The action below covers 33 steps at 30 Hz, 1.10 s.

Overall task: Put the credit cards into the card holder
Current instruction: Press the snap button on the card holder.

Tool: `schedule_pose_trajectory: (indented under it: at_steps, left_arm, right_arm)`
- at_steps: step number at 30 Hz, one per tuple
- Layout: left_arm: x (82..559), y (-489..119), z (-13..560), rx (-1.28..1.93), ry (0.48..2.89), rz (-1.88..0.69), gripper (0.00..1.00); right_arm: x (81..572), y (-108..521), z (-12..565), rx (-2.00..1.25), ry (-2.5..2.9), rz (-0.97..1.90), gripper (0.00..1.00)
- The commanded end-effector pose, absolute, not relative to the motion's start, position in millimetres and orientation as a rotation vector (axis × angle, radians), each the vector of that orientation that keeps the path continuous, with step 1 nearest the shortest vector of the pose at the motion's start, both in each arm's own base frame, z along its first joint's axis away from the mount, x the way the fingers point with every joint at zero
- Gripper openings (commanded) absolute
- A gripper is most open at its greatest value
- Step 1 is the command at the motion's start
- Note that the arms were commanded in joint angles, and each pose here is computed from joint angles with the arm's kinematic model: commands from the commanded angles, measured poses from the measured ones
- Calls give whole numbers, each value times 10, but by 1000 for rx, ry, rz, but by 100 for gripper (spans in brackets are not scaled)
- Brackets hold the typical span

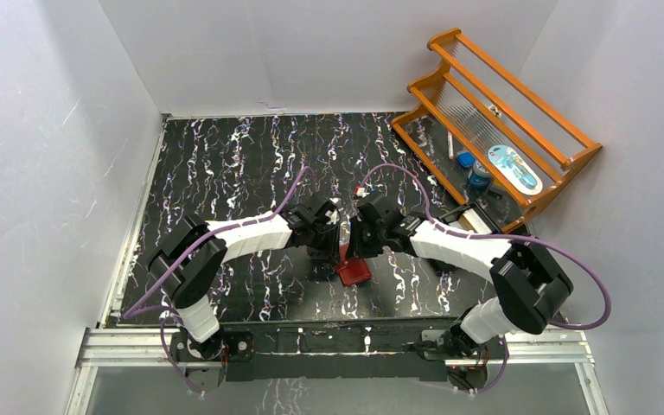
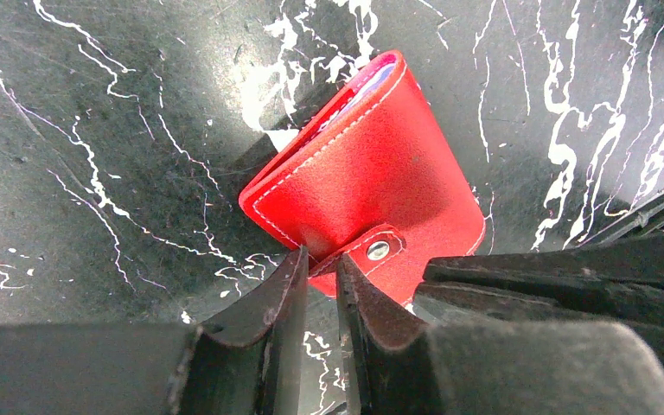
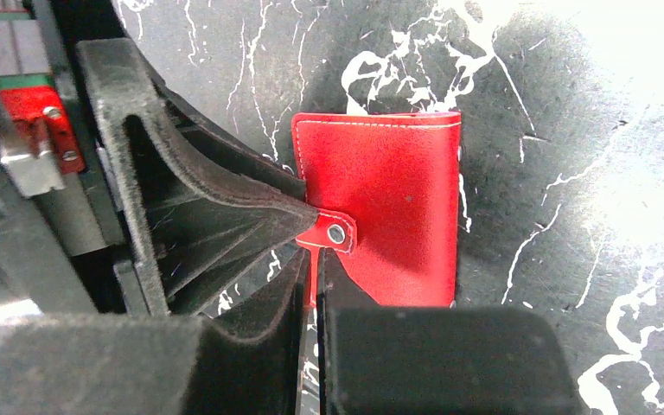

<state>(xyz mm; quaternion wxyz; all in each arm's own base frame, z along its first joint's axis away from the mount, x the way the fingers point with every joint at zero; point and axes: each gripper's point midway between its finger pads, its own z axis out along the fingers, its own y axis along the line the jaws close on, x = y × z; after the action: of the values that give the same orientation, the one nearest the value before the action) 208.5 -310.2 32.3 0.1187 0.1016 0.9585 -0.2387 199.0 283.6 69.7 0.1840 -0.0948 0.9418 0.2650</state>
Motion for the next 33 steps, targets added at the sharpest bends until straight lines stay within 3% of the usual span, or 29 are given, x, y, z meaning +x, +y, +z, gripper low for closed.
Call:
schedule_pose_trajectory:
  at_steps: [1,19,33]
  left_arm:
    - [2113,-3130,376,295,2800,-693,18]
    - [2119,-3139,373,297,2798,-697,18]
    - [2133,-3129,362,283,2797,-686,18]
  right_arm:
    - [2049,2931,734,-268,2631,781,15]
    - [2000,2871,400,-329,2719,658,18]
    - [2059,2966,636,-331,2655,705,21]
